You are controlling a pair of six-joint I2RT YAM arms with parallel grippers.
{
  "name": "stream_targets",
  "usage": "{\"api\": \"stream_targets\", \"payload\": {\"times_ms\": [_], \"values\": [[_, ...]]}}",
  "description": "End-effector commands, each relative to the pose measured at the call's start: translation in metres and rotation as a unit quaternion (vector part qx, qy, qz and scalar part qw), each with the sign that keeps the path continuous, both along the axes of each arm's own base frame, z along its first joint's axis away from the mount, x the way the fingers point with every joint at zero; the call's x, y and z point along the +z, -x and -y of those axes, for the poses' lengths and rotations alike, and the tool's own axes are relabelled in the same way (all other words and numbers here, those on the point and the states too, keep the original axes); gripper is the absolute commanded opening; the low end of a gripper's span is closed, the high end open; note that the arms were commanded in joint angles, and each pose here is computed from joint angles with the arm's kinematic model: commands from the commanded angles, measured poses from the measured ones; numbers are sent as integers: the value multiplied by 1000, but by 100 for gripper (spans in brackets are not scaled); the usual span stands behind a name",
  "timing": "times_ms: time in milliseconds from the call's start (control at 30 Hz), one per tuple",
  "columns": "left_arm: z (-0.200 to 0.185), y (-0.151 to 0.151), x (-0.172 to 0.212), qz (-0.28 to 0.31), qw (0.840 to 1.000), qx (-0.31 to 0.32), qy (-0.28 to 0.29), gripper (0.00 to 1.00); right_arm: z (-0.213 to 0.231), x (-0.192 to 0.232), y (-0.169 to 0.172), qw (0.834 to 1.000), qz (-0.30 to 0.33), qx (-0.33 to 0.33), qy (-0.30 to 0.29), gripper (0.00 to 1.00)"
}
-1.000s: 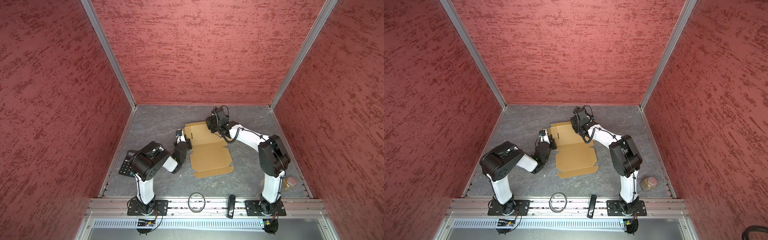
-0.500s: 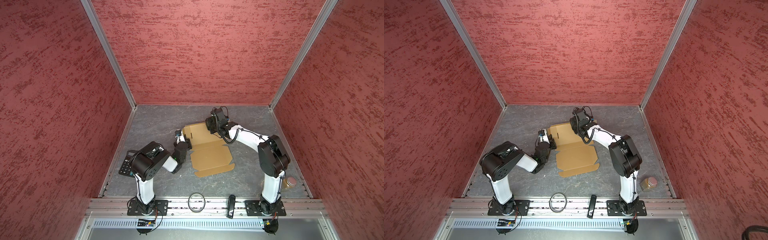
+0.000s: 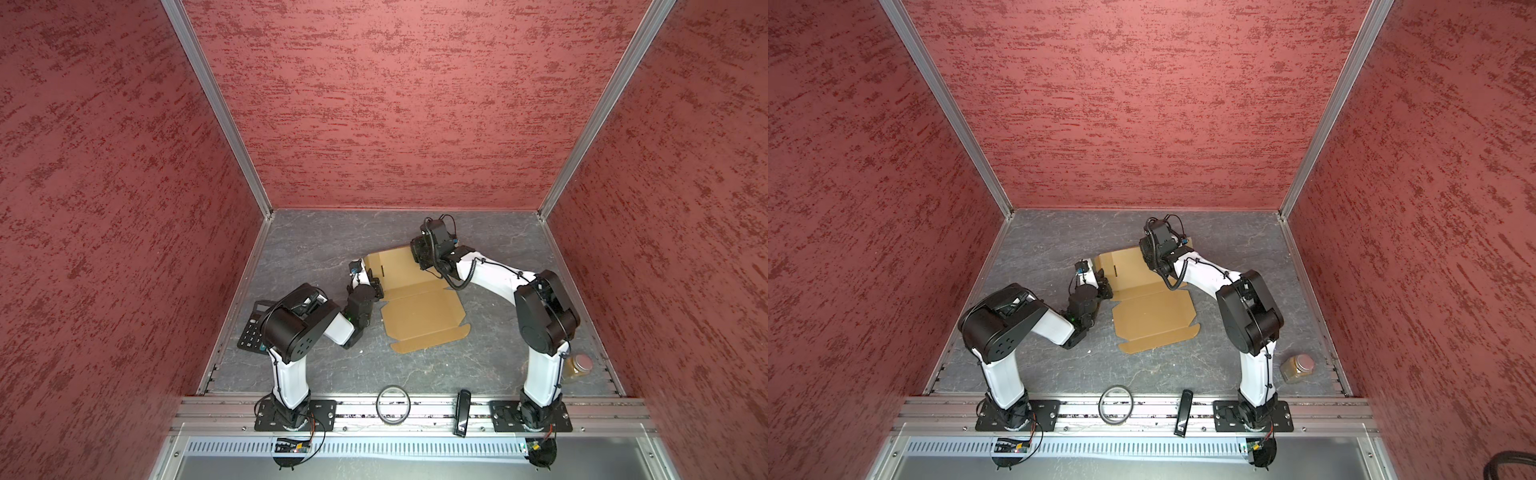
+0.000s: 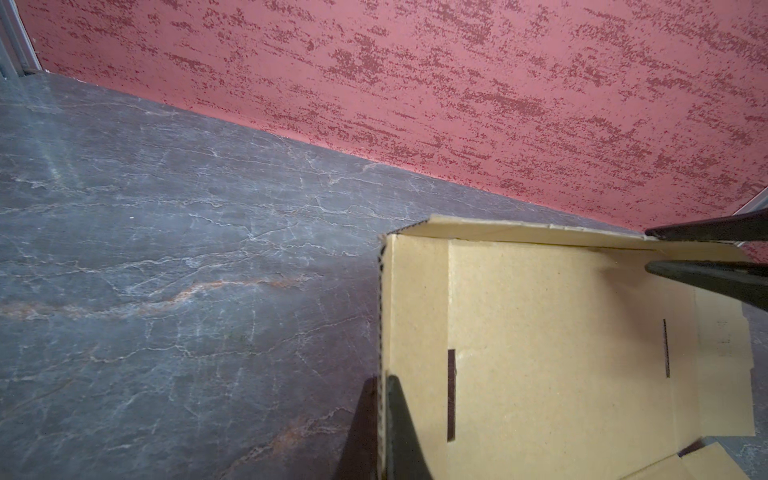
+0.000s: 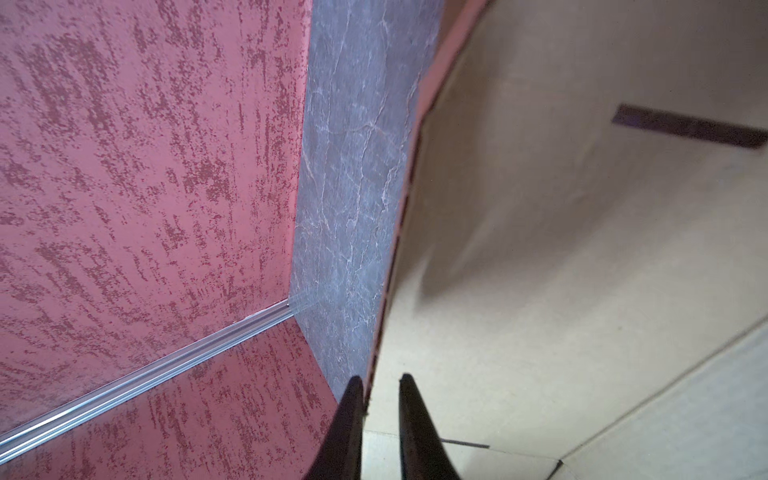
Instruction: Fold the paper box
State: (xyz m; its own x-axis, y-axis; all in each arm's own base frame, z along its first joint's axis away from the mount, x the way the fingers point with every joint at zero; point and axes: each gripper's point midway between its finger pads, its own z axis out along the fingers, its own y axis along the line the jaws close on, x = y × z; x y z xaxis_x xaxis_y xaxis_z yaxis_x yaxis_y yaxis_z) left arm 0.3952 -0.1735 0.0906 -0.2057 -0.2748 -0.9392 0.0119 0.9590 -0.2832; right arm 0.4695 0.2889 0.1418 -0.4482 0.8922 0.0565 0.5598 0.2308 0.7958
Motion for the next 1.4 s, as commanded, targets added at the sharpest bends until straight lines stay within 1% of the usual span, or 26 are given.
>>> {"api": "stream_targets", "payload": {"times_ms": [0,1033,1267,1367], "values": [[3,2,13,23,1000,-4,20,0,5,-7,-2,998,-18,-48,-23,18],[14,8,14,39,999,-21,6,0,0,-23,-21,998,-26,-53,-19,20],[16,7,11,36,999,-23,1,0,2,-27,-26,998,-21,-56,-20,16],[16,7,8,34,999,-23,0,1,2,-28,-26,998,-19,-54,-24,14]]}}
